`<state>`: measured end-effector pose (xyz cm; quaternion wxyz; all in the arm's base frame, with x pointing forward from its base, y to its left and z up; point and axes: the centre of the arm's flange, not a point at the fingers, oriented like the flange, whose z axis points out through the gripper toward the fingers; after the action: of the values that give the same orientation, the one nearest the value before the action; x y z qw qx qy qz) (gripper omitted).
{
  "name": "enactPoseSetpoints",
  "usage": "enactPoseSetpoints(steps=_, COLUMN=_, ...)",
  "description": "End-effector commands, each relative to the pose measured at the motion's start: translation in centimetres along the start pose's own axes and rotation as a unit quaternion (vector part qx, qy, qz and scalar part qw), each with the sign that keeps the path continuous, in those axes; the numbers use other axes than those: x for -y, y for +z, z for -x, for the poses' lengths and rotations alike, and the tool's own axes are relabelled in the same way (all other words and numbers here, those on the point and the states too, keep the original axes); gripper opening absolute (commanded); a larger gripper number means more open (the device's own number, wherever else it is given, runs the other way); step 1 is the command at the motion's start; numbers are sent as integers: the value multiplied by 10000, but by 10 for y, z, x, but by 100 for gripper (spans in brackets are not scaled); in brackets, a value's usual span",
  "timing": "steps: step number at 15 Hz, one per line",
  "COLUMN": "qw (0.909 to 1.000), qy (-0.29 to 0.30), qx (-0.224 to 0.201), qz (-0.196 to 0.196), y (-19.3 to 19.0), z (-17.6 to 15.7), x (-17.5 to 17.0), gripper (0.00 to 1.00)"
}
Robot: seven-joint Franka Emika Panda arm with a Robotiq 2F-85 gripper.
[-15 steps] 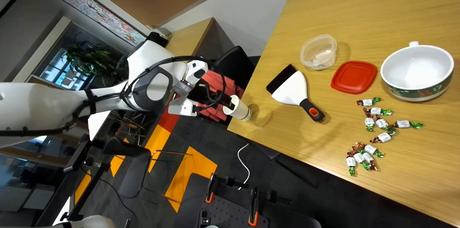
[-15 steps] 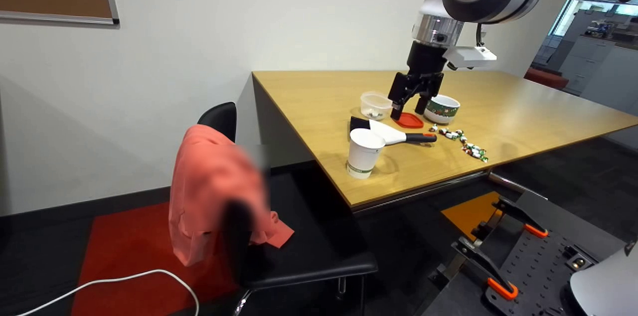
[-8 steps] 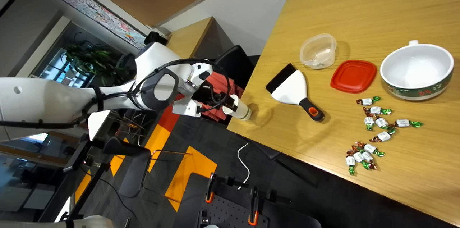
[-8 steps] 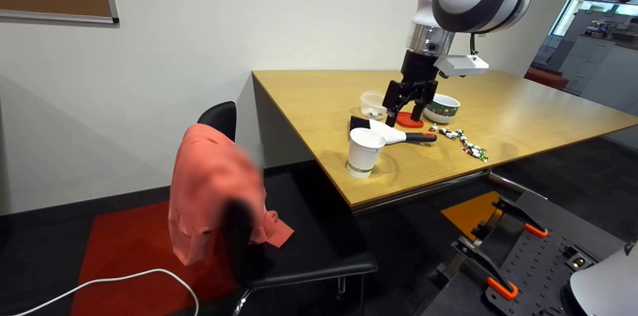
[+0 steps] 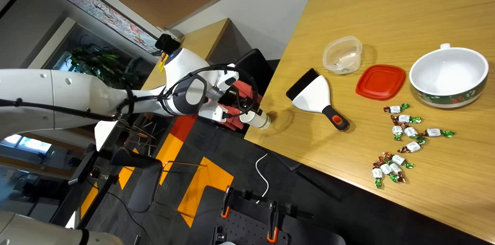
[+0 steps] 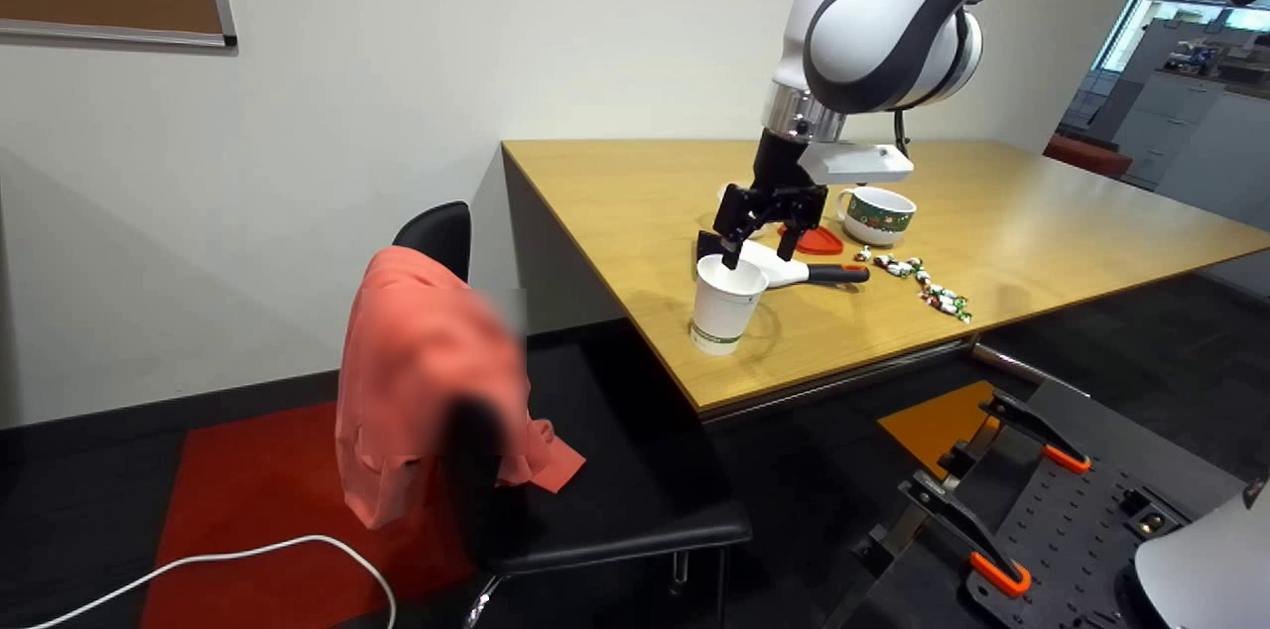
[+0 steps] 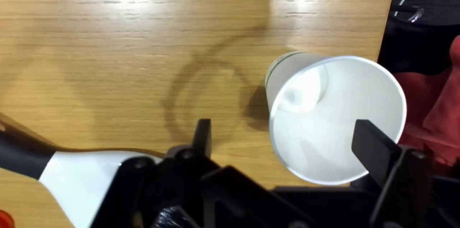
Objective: Move the cup backwards
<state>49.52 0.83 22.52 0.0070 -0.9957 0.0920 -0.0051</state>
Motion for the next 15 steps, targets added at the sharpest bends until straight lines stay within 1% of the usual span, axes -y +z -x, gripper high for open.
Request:
enactPoseSetpoints(steps=1, qw=9997, qy=207, qx=30, qz=105, y=22, z=-17, x=13, gripper=100)
enactPoseSetpoints(steps=2, qw=9995, qy=264, qx=60, qz=166, y=28, z=-19, x=13, gripper=75)
enactPoseSetpoints(steps=3, qw=9993, qy=319, qx=80, qz=204, y=32, z=-20, x=14, gripper=74)
enactPoseSetpoints(steps=7, qw=9986, qy=445, qx=140, qz=238, y=40, z=-25, x=18, gripper=42)
enactPoseSetpoints(steps=12, qw=9988, qy=444, qx=80, qz=198, y=32, z=-27, x=25, gripper=3)
enactPoseSetpoints(steps=13, qw=9989, qy=431, qx=63, qz=177, y=27, z=-27, x=27, gripper=0)
enactPoseSetpoints(steps=14, qw=9989, qy=434, qx=-8, qz=158, y=21, z=-27, x=29, gripper=0)
enactPoseSetpoints(steps=15, qw=9986, qy=485, qx=-162, qz=150, y=9, z=-30, x=33, gripper=0)
